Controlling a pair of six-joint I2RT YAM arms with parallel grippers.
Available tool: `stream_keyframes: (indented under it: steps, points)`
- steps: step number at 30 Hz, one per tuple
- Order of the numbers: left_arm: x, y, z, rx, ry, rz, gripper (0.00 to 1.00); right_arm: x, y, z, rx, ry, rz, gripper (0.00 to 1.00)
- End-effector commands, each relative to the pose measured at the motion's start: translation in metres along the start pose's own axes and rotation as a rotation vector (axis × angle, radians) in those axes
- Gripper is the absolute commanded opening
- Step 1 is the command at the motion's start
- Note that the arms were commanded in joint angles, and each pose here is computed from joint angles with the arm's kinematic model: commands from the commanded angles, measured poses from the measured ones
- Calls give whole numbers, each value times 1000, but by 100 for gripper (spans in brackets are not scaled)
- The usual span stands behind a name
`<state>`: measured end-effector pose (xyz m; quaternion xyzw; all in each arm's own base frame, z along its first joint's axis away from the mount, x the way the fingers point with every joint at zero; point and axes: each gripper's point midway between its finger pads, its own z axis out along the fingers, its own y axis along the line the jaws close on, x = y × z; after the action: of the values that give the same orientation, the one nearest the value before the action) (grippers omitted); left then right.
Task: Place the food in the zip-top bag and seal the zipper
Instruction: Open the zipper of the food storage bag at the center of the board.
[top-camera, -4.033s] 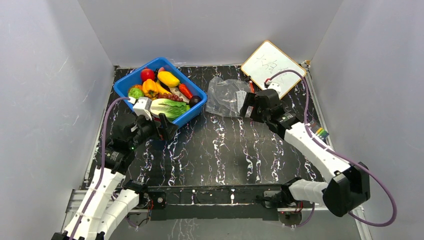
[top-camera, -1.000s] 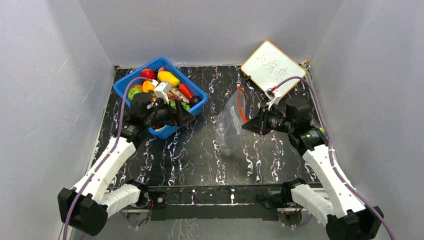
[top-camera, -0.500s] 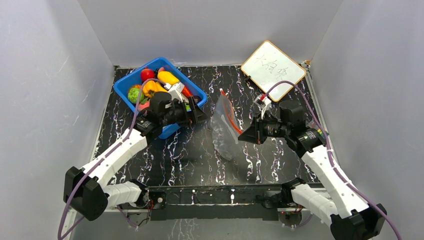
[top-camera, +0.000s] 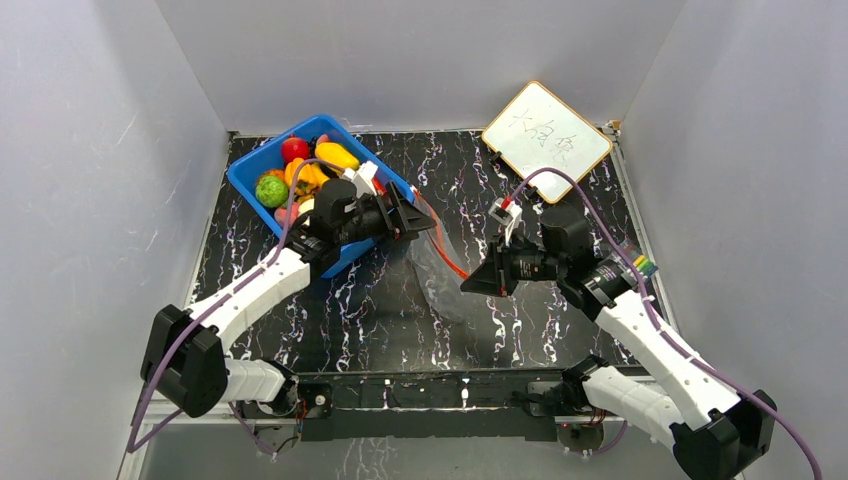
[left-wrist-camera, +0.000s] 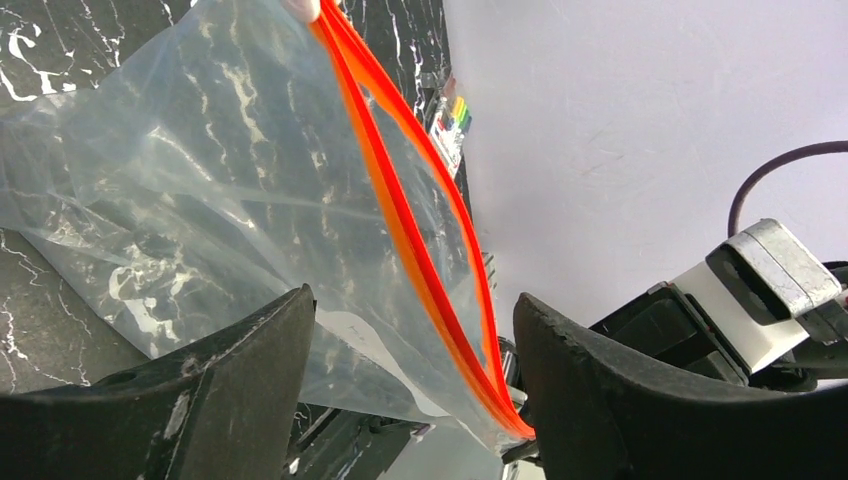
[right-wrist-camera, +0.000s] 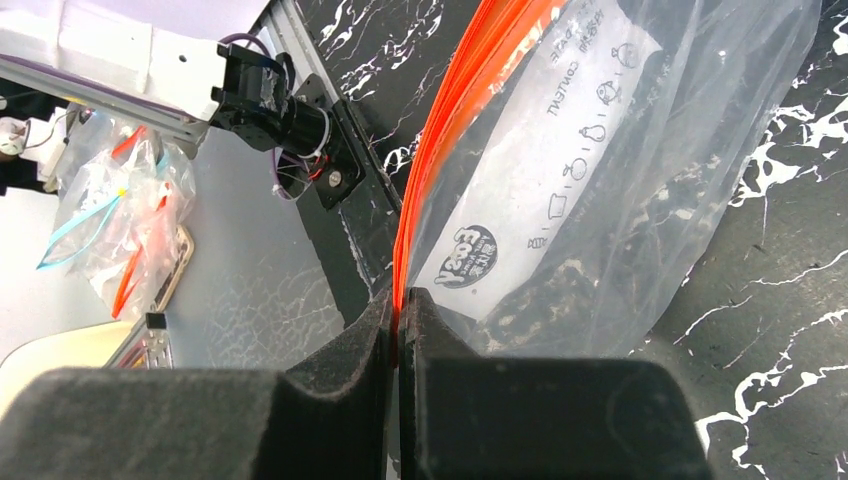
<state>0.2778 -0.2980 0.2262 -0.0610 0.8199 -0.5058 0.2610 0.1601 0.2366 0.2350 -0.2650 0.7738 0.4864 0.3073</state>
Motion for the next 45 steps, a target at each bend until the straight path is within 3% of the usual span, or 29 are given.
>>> stream_keyframes:
  steps: [1,3,6,10,12,16,18,24,30,39,42,45]
  points:
    - [5,8,6,-8,13,-20,70,-6,4,4,-16,-39,-35,0]
    - [9,10,8,-4,33,-27,68,-3,4,5,-19,-26,-32,0]
    - [10,12,8,-15,35,-28,52,-1,2,6,-14,-16,-31,0]
    - [7,13,5,-30,14,-15,43,-2,3,6,-13,-17,-33,0]
    - [7,13,3,-31,13,-12,44,-2,1,6,-3,-20,-32,0]
    - [9,12,-2,-46,22,-17,65,-3,-2,5,21,-27,-29,0]
    - [9,10,-5,-48,19,-23,66,-1,-4,6,25,-29,-27,0]
    - [4,6,-15,-57,-24,-6,60,-3,-7,6,46,-40,-19,0]
    - [-6,10,-19,-89,-77,28,61,-6,-5,6,42,-40,-23,0]
    - [-13,14,-11,-108,-93,39,48,-8,0,5,25,-43,-23,0]
    - [-15,13,-9,-101,-101,48,37,-8,-1,5,29,-41,-23,0]
    - [-15,13,-9,-107,-98,51,36,-7,-3,5,41,-34,-22,0]
